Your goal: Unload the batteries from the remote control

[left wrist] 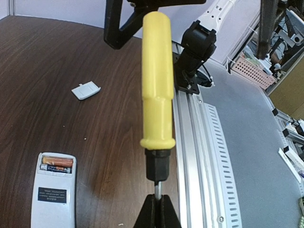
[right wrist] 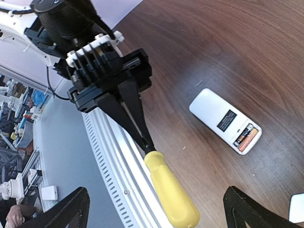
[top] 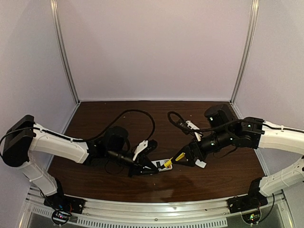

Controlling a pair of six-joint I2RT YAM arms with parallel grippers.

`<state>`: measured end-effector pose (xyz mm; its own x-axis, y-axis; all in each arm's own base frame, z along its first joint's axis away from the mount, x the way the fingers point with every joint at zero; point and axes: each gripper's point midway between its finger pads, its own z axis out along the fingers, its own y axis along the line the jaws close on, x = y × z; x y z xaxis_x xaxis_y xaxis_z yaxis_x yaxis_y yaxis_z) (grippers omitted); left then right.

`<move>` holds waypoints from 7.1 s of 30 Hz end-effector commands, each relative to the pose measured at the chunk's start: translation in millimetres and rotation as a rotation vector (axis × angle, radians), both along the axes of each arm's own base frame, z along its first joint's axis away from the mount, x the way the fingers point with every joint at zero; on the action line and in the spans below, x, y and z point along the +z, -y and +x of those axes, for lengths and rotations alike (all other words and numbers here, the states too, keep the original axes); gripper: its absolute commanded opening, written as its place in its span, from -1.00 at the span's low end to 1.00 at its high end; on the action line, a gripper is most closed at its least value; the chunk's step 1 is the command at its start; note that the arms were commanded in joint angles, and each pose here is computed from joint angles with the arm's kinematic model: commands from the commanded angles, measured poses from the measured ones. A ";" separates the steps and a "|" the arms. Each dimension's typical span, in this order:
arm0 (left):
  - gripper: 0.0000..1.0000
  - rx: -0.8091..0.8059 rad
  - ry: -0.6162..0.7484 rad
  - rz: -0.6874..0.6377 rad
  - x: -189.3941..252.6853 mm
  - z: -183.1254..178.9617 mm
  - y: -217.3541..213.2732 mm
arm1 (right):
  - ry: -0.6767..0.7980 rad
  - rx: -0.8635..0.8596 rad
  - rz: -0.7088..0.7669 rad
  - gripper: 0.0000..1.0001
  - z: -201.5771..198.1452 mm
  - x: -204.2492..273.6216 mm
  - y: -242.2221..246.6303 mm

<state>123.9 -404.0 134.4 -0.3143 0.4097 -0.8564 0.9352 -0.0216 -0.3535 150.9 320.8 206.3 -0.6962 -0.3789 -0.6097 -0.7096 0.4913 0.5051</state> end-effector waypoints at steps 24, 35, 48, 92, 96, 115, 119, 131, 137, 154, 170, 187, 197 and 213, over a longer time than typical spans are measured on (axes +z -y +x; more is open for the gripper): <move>-1.00 -0.224 -0.137 -0.128 39.8 -44.6 7.1 | 0.074 0.213 0.095 0.59 -30.3 1.6 -16.2; -1.00 -0.233 -0.172 -0.122 39.7 -46.2 8.3 | 0.087 0.310 0.085 0.26 -52.4 -2.5 -26.0; -1.00 -0.244 -0.186 -0.122 39.8 -48.1 8.3 | 0.125 0.341 0.058 -0.08 -58.2 -2.7 -34.4; -1.00 -0.254 -0.200 -0.112 35.7 -48.6 9.4 | 0.166 0.378 0.057 -0.22 -61.7 8.6 -29.8; -1.00 -0.252 -0.199 -0.111 35.5 -48.2 10.0 | 0.165 0.379 0.058 -0.27 -62.0 9.0 -30.0; -1.00 -0.245 -0.201 -0.102 33.7 -47.2 10.4 | 0.162 0.379 0.059 -0.57 -62.6 5.6 -30.8; -1.00 -0.247 -0.200 -0.103 33.7 -47.2 10.1 | 0.155 0.375 0.052 -0.62 -62.3 2.3 -30.5; -0.92 -0.249 -0.196 -0.099 32.5 -47.7 9.8 | 0.144 0.353 0.040 -0.93 -61.2 -4.7 -27.5; -0.45 -0.232 -0.169 -0.100 31.4 -45.6 8.1 | 0.146 0.334 0.041 -1.00 -59.6 -5.5 -25.5; 0.64 0.218 0.056 0.088 -1.4 30.2 -2.7 | 0.275 0.078 -0.079 -1.00 -14.1 -12.5 -2.5; 0.95 0.741 0.300 0.103 3.0 105.2 -67.0 | 0.301 -0.136 -0.107 -1.00 30.7 -16.7 16.4; 0.95 0.536 0.272 0.106 -31.0 75.8 -61.6 | 0.351 -0.211 -0.107 -1.00 52.7 -1.8 17.4; 0.95 0.440 0.295 0.064 -44.0 55.5 -65.7 | 0.348 -0.169 -0.096 -1.00 55.1 2.9 1.5; 0.95 0.357 0.334 0.060 -67.5 49.3 -57.0 | 0.344 -0.166 -0.085 -1.00 53.0 3.4 2.0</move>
<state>172.0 -340.8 63.7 -0.2094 0.4037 -0.8906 0.9302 0.3630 -0.0542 201.4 318.3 197.5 -0.5309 -0.3643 -0.7651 -0.7338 0.6492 0.2001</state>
